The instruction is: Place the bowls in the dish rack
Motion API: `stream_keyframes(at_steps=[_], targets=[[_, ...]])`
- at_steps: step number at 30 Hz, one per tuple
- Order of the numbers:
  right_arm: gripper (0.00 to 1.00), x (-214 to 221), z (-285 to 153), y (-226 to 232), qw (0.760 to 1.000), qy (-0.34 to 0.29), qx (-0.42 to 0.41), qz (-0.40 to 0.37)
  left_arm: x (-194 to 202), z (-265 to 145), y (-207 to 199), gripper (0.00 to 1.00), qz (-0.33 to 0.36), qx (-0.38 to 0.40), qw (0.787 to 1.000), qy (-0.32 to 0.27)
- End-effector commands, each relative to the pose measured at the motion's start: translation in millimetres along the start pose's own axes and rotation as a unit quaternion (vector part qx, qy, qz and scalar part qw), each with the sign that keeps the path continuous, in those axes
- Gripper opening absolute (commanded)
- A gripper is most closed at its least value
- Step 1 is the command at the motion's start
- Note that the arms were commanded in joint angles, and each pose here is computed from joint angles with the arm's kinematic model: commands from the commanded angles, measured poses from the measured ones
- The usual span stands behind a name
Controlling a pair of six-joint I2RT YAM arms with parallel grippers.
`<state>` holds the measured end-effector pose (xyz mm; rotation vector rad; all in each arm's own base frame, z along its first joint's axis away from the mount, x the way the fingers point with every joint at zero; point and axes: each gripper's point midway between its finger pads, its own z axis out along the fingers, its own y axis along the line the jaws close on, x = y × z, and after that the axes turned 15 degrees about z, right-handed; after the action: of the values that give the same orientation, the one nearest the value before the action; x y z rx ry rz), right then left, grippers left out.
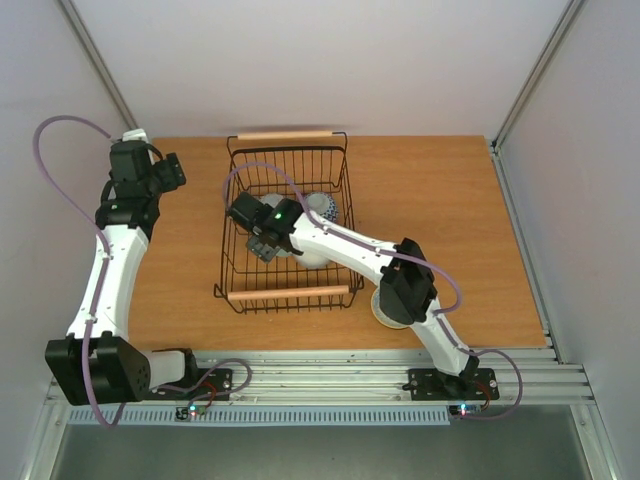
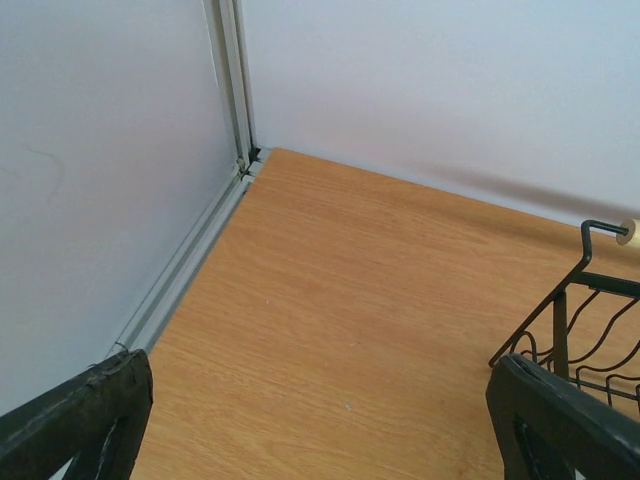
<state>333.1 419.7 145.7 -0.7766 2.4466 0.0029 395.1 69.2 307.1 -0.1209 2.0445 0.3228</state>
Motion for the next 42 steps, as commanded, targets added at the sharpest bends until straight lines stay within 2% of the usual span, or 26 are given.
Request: stream_keyframes(at_steps=[1,8,12,16,18,23,24,26,27,35,42], targets=[[0.01,-7.7,-8.4,3.1,0.999,-0.016,0.035,-0.032,-11.4,-4.3,7.5,0.92,-0.018,-0.014,0.999,-0.028],[0.01,3.0,4.5,13.8,0.996,-0.003,0.062,-0.057,-10.9,-4.1,5.4,0.93,-0.017,-0.007,0.999,-0.027],[0.1,9.6,11.7,15.7,0.995,0.006,0.075,-0.061,-10.5,-3.1,3.4,0.93,-0.018,-0.002,0.999,-0.027],[0.3,12.7,14.7,19.8,0.995,0.01,0.074,-0.062,-9.9,-2.3,2.8,0.93,-0.018,0.0,1.0,-0.026],[0.43,13.1,15.4,22.2,0.995,0.009,0.072,-0.062,-9.6,-2.0,3.4,0.93,-0.018,-0.002,1.0,-0.025],[0.66,15.1,17.9,27.5,0.996,0.008,0.071,-0.061,-8.9,-0.9,1.8,0.93,-0.017,0.002,1.0,-0.025],[0.73,15.4,18.2,28.5,0.996,0.009,0.068,-0.061,-8.9,-0.7,1.1,0.93,-0.016,0.003,1.0,-0.025],[0.93,16.3,17.7,32.2,0.996,0.01,0.061,-0.061,-8.7,-0.1,0.6,0.93,-0.016,0.005,1.0,-0.025],[0.98,16.6,17.2,34.2,0.997,0.01,0.055,-0.062,-8.2,0.5,0.2,0.93,-0.015,0.005,1.0,-0.024],[0.99,18.7,14.1,48.5,0.998,0.01,0.025,-0.064,-9.0,-0.7,0.9,0.93,-0.015,0.004,1.0,-0.027],[0.99,14.1,-9.0,57.3,0.999,-0.004,-0.022,-0.046,-8.8,-0.7,-1.2,0.94,-0.014,0.01,0.999,-0.027]])
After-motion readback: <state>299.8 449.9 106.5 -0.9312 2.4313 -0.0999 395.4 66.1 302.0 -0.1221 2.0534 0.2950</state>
